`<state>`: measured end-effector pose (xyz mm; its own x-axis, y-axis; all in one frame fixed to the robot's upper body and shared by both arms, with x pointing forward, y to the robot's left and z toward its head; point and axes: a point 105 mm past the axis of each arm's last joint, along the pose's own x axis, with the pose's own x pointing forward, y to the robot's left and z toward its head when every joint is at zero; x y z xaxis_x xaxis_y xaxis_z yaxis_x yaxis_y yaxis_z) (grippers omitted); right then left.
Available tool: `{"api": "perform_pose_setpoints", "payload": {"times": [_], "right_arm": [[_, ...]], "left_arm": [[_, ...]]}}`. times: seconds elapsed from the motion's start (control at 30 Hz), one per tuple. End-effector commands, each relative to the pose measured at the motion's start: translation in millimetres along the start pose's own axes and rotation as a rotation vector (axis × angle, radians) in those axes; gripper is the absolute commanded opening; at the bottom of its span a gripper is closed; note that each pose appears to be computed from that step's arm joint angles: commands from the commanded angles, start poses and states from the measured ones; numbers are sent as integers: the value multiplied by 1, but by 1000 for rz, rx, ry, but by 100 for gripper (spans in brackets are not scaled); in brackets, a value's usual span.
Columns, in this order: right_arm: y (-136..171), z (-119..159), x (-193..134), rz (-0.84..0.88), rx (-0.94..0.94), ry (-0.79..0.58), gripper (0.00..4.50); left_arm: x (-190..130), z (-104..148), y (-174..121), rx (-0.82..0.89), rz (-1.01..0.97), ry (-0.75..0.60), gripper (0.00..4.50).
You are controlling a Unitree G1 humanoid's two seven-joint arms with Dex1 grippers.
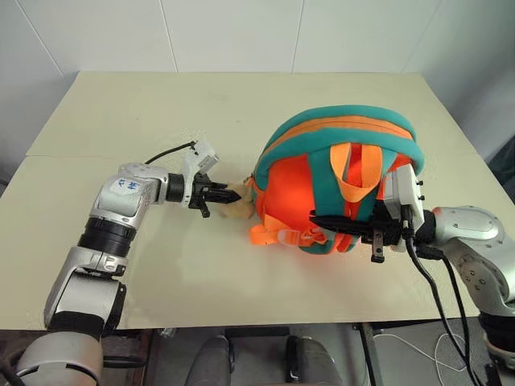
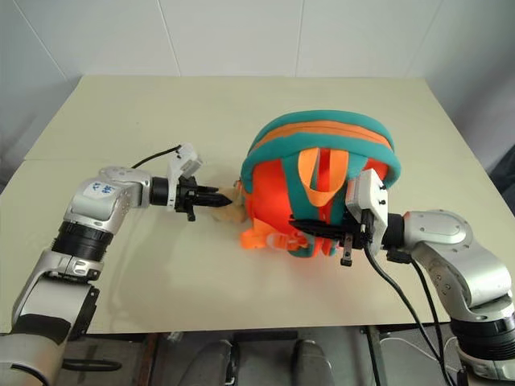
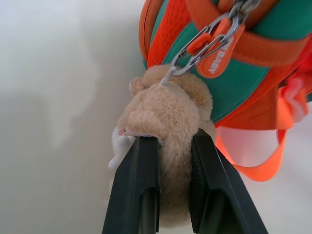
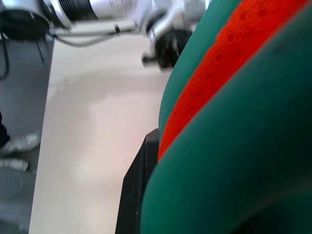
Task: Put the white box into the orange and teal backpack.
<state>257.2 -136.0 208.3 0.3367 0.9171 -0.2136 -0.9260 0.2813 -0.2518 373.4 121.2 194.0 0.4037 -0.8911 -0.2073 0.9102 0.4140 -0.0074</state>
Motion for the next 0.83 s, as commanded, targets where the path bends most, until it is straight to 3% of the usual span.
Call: {"api": "perform_pose_setpoints", "payload": {"times": [0.03, 0.17, 0.37, 0.43, 0.47, 0.67, 0.83], "right_arm": [[-6, 10, -20, -61, -70, 47, 119], [-14, 13, -47, -143, -81, 112, 254], [-31, 14, -101, -304, -113, 261, 444], [-41, 12, -124, -365, -128, 326, 450], [-46, 11, -137, -404, -130, 349, 450], [-61, 3, -171, -536, -119, 358, 450], [-57, -11, -166, -551, -95, 315, 450]], "left_arm": [[-21, 33, 7, 165, 120, -184, 72], [-38, 18, 6, 89, 118, -111, 201], [-69, 20, 2, 144, 119, -123, 379], [-79, 21, 3, 174, 114, -135, 441], [-85, 20, 4, 190, 114, -136, 446], [-107, 17, 13, 241, 118, -129, 446], [-111, 18, 7, 225, 97, -163, 446]]}}
